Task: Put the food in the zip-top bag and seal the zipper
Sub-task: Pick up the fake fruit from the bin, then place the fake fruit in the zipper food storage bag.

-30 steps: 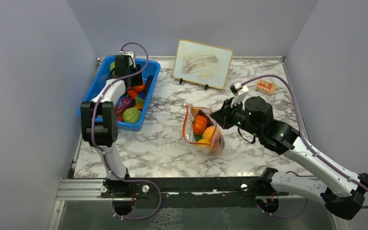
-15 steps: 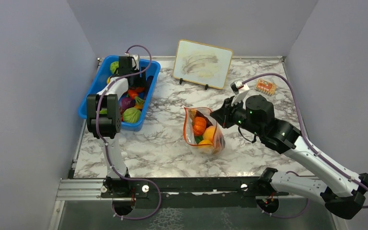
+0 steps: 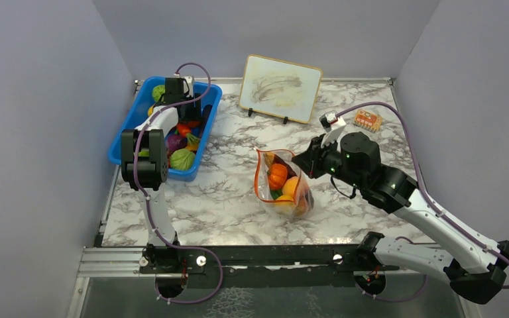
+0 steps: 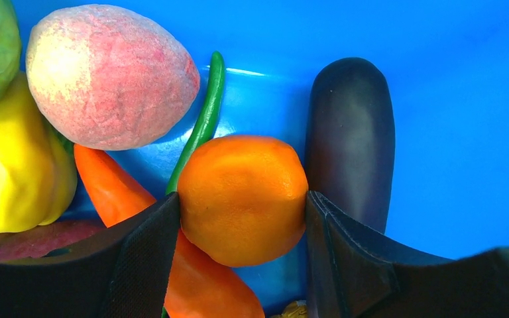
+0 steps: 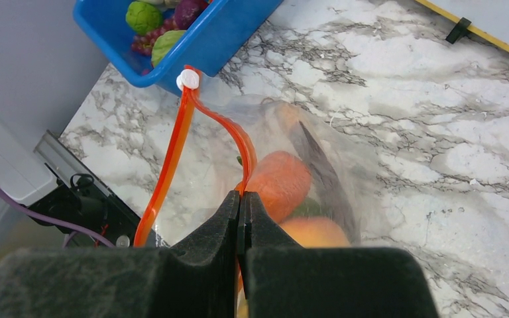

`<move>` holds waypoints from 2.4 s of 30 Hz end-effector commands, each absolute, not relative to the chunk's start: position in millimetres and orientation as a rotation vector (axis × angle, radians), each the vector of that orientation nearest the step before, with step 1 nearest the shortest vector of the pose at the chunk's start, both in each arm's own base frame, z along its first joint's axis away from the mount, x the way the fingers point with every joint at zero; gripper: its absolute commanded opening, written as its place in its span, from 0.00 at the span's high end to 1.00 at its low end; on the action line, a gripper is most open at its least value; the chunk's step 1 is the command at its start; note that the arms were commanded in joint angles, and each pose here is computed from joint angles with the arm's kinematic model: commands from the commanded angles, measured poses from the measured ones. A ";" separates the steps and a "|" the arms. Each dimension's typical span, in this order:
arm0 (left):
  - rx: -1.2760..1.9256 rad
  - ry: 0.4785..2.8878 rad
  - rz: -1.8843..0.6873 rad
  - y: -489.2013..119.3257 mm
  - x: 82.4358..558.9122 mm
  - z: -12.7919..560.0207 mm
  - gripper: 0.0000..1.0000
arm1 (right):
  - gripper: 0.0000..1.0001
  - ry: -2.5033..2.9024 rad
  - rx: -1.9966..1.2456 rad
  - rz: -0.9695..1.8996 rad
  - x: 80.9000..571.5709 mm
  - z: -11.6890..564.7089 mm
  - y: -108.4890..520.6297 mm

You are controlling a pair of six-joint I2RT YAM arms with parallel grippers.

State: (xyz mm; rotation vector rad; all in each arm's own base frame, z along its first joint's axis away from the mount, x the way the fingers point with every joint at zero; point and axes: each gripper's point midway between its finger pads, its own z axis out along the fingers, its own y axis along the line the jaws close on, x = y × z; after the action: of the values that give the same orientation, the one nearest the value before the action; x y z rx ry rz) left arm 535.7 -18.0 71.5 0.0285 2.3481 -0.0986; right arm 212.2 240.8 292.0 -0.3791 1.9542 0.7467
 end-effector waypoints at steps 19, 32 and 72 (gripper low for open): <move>-0.001 2.185 -0.203 -36.4 494.7 182.5 0.61 | 0.99 1.873 -0.311 0.818 210.1 311.1 240.3; 0.362 1.982 -0.748 -163.2 399.5 255.4 0.62 | 0.99 1.866 -0.290 0.820 212.8 309.7 240.9; 0.900 1.802 -1.419 -320.7 174.4 280.3 0.64 | 0.99 1.870 -0.249 0.832 220.5 308.5 247.8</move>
State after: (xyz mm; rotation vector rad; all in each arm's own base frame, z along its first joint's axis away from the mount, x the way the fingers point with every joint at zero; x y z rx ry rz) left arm 176.3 -313.0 290.0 0.8589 1.8137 -1.4213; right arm 215.0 245.3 280.4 -0.2977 1.9649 0.7911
